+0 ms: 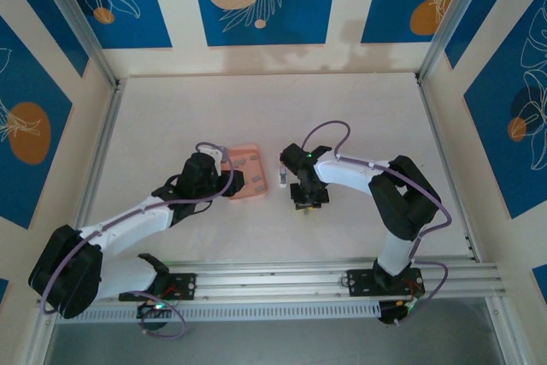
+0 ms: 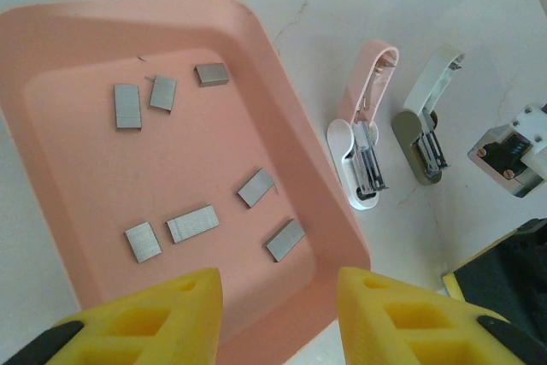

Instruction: Load the staples into the stapler

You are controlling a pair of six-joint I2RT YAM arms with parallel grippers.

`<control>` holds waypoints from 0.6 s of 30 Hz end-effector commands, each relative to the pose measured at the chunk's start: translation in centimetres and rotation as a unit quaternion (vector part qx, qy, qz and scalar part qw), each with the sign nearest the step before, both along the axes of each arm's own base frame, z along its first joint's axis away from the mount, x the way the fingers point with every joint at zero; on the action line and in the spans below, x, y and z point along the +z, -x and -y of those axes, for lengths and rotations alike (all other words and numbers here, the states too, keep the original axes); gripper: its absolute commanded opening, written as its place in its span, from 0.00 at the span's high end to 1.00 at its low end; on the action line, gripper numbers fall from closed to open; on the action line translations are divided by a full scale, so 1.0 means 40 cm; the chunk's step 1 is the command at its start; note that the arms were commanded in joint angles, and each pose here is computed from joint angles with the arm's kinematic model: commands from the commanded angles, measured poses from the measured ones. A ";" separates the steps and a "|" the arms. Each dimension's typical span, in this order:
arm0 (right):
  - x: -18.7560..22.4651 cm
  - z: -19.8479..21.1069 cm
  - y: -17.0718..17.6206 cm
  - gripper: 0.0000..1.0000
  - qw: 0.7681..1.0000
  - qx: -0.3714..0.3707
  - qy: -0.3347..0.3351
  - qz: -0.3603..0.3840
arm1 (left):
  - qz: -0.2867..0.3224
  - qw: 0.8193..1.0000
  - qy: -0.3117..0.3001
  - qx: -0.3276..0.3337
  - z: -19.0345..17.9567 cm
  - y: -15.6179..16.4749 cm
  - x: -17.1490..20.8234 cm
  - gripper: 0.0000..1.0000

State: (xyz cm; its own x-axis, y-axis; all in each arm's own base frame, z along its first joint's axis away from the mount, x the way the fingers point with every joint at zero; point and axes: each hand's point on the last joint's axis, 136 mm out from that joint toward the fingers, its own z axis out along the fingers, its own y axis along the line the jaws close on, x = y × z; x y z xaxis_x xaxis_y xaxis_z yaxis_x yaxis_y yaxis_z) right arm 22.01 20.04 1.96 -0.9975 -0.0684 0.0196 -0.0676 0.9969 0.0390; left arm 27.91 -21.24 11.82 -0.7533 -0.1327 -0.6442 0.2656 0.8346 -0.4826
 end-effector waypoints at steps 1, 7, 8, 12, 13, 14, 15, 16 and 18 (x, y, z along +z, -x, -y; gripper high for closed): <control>-0.017 0.010 0.008 0.74 1.000 -0.002 0.015 -0.012 | 0.010 1.000 -0.004 -0.003 0.000 0.006 0.005 0.60; -0.027 0.014 0.011 0.73 1.000 -0.004 0.017 -0.016 | 0.010 1.000 -0.004 -0.006 0.002 0.007 0.006 0.61; -0.028 0.013 0.011 0.73 1.000 -0.004 0.016 -0.016 | 0.010 1.000 -0.005 -0.005 0.001 0.007 0.005 0.60; -0.034 0.011 0.008 0.73 1.000 -0.005 0.015 -0.018 | 0.009 1.000 -0.005 -0.005 0.000 0.007 0.004 0.60; -0.036 0.010 0.008 0.74 1.000 -0.005 0.014 -0.019 | 0.010 1.000 -0.004 -0.004 0.000 0.007 0.006 0.60; -0.039 0.009 0.008 0.75 1.000 -0.004 0.014 -0.020 | 0.010 1.000 -0.004 -0.006 0.001 0.008 0.005 0.60; -0.041 0.008 0.008 0.75 1.000 -0.004 0.013 -0.021 | 0.011 1.000 -0.005 -0.004 -0.001 0.007 0.006 0.60; -0.043 0.008 0.008 0.75 1.000 -0.005 0.013 -0.022 | 0.012 1.000 -0.004 -0.004 -0.001 0.007 0.008 0.60; -0.046 0.007 0.008 0.76 1.000 -0.005 0.013 -0.024 | 0.013 1.000 -0.005 -0.004 -0.002 0.007 0.008 0.60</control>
